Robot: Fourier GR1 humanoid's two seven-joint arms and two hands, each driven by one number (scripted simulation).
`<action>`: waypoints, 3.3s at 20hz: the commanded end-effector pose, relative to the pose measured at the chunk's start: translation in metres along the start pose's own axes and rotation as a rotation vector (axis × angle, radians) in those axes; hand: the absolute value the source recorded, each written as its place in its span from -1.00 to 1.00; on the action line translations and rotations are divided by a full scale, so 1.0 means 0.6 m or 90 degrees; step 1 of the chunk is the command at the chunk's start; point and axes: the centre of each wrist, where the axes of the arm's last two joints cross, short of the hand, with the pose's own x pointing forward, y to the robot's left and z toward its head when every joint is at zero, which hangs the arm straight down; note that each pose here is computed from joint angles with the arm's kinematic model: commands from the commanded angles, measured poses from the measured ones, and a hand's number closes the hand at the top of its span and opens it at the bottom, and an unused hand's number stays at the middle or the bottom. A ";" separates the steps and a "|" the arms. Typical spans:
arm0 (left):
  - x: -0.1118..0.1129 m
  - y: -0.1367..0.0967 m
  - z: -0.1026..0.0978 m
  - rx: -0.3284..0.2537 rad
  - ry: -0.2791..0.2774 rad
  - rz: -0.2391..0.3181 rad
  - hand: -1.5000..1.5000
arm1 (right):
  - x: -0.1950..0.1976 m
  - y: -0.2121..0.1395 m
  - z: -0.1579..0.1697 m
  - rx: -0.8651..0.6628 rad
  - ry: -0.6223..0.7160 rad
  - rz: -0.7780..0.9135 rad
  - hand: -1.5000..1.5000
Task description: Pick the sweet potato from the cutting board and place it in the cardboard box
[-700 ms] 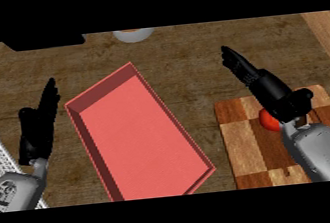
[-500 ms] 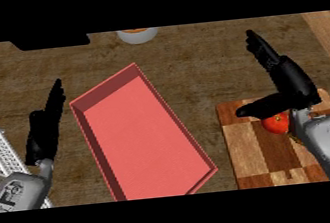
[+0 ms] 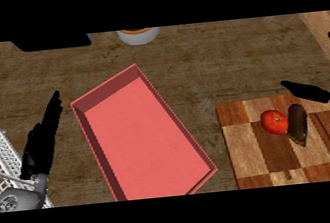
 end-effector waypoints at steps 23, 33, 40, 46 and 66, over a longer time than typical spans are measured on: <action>-0.005 0.007 0.019 -0.014 0.002 0.001 0.00 | 0.151 0.043 0.036 0.423 0.342 0.595 -1.00; -0.018 0.014 0.020 -0.016 -0.003 -0.001 0.00 | 0.127 0.100 0.058 0.394 0.393 0.631 -1.00; -0.016 0.033 0.033 -0.001 -0.002 0.000 0.00 | 0.102 0.070 0.044 0.388 0.420 0.650 -1.00; -0.030 0.011 0.028 -0.006 -0.007 -0.005 0.00 | 0.087 0.081 0.059 0.398 0.414 0.642 -1.00; -0.029 0.008 0.027 -0.001 -0.003 -0.008 0.00 | 0.037 0.094 0.086 0.397 0.425 0.640 -1.00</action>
